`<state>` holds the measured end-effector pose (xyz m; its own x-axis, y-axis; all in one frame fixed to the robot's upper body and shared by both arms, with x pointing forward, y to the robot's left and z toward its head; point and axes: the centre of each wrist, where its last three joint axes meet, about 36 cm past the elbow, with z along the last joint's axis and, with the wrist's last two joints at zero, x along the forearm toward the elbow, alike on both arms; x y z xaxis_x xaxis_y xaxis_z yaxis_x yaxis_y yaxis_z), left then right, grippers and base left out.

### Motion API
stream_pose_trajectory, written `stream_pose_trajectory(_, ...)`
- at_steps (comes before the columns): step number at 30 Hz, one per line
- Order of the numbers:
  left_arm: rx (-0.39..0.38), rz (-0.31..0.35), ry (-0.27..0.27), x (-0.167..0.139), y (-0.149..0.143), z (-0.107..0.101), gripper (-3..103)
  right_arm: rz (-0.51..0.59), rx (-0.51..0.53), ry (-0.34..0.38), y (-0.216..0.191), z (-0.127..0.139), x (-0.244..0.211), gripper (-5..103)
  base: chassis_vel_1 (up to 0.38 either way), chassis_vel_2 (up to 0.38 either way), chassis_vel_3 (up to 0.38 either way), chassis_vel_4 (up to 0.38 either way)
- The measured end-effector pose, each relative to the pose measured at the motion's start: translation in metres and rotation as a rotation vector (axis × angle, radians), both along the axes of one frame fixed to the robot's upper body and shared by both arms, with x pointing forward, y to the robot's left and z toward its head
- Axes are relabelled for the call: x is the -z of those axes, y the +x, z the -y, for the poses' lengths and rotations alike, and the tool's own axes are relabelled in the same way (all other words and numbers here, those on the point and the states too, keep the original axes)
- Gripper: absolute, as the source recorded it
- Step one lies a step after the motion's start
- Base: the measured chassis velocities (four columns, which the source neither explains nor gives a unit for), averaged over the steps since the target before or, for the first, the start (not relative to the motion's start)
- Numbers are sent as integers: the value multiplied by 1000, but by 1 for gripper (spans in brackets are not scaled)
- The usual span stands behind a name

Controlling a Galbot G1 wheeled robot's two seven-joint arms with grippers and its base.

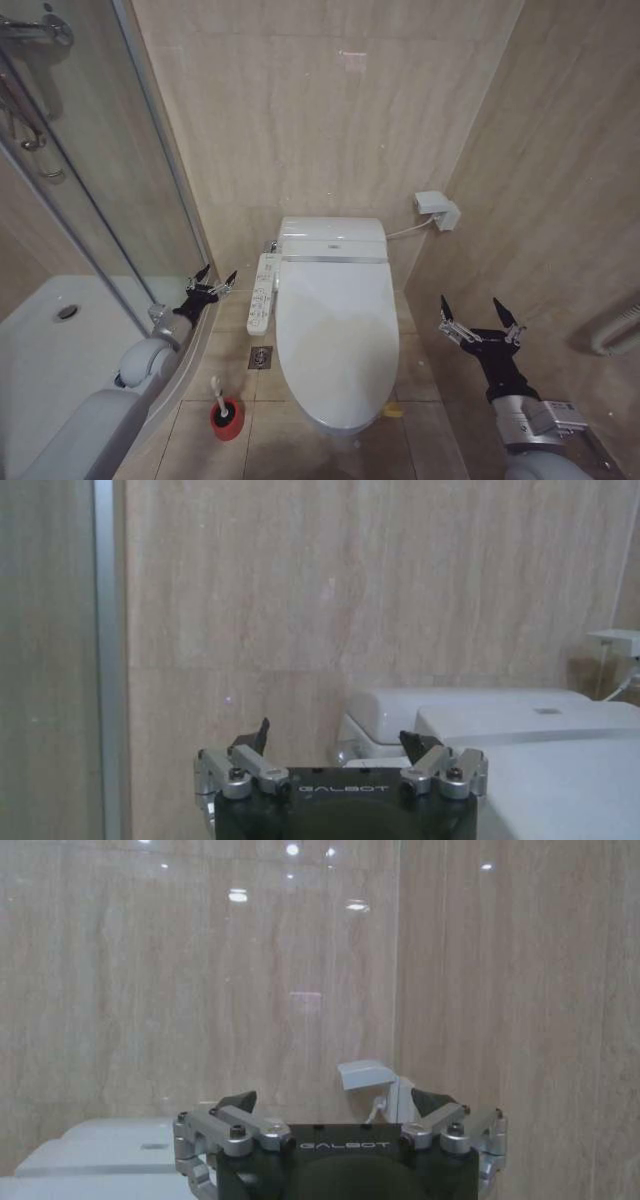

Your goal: Open the toilet lid, clean the toilet bowl with a toilet brush, close the toilet lid, and flush.

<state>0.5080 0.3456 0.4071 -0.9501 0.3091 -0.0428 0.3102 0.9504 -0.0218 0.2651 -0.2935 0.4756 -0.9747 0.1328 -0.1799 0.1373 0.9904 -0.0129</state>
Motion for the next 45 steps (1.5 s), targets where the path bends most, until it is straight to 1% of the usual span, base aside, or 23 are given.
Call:
stream_pose_trajectory(4,0,0,1,1,1,0,90,0,0,0,0,0,0,100,0,0,0,0)
stream_pose_trajectory(5,1,-1,3,2,4,0,89,0,0,0,0,0,0,100,0,0,0,0)
stream_pose_trajectory(7,3,0,12,6,17,-3,89,0,0,0,0,0,0,100,0,0,0,0)
stream_pose_trajectory(8,3,0,12,6,17,-3,89,0,0,0,0,0,0,100,0,0,0,0)
stream_pose_trajectory(10,5,4,22,8,31,-6,89,0,0,0,0,0,0,100,0,0,0,0)
stream_pose_trajectory(12,7,9,43,11,54,-13,89,0,0,0,0,0,0,100,0,0,0,0)
stream_pose_trajectory(13,7,9,43,11,54,-13,89,0,0,0,0,0,0,100,0,0,0,0)
stream_pose_trajectory(15,8,15,62,11,73,-18,89,0,0,0,0,0,0,100,0,0,0,0)
stream_pose_trajectory(16,8,15,62,11,73,-18,89,0,0,0,0,0,0,100,0,0,0,0)
stream_pose_trajectory(17,7,18,71,10,81,-22,89,0,0,0,0,0,0,100,0,0,0,0)
stream_pose_trajectory(26,9,19,79,10,88,-23,89,0,0,0,0,0,0,100,0,0,0,0)
stream_pose_trajectory(29,20,39,82,1,110,-22,89,0,0,0,0,0,0,100,0,0,0,0)
stream_pose_trajectory(30,20,39,82,1,110,-22,89,0,0,0,0,0,0,100,0,0,0,0)
stream_pose_trajectory(34,43,82,89,-24,153,-17,89,0,0,0,0,0,0,100,0,0,0,0)
stream_pose_trajectory(35,43,82,89,-24,153,-17,89,0,0,0,0,0,0,100,0,0,0,0)
stream_pose_trajectory(37,59,108,96,-42,173,-13,89,0,0,0,0,0,0,100,0,0,0,0)
stream_pose_trajectory(41,84,120,97,-51,179,-7,89,0,0,0,0,0,0,100,0,0,0,0)
stream_pose_trajectory(45,91,119,98,-50,178,-7,89,0,0,0,0,0,0,100,0,0,0,0)
